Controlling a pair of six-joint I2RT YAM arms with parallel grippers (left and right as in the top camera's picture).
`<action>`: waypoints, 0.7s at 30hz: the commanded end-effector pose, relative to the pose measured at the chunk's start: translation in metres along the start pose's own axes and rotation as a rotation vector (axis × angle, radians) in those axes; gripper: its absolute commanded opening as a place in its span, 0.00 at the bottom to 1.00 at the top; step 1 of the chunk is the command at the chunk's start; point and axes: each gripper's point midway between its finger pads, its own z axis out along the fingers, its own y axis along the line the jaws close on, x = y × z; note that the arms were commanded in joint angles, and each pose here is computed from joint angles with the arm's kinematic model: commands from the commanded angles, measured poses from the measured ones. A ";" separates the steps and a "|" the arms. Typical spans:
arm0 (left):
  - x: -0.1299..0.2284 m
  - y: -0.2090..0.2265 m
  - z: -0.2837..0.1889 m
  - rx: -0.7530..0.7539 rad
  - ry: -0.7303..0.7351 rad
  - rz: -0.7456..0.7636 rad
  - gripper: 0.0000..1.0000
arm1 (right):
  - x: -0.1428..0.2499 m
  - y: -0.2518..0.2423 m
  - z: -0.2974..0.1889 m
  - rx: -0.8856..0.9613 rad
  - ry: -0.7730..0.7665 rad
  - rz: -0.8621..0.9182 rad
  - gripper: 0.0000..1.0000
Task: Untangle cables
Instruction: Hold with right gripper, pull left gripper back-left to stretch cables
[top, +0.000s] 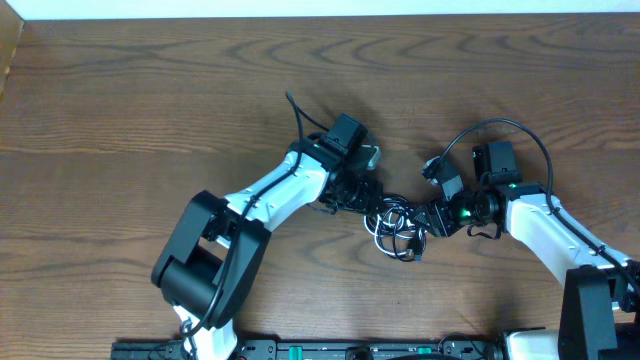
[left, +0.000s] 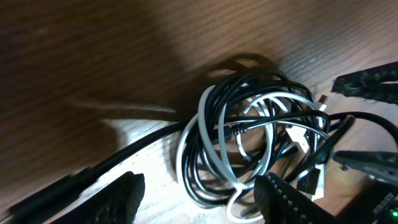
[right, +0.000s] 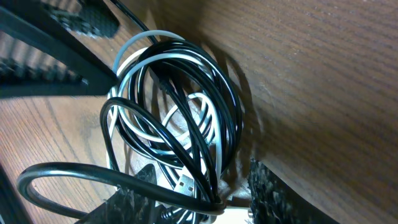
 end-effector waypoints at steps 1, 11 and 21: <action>0.007 -0.004 0.014 0.009 0.035 -0.014 0.62 | 0.008 0.002 0.004 -0.010 0.017 0.020 0.44; 0.007 0.005 0.022 -0.109 0.013 0.022 0.61 | 0.015 0.002 0.006 -0.014 0.031 0.029 0.44; 0.009 0.009 0.022 -0.128 0.020 0.017 0.50 | 0.026 0.002 0.011 -0.017 0.041 0.037 0.29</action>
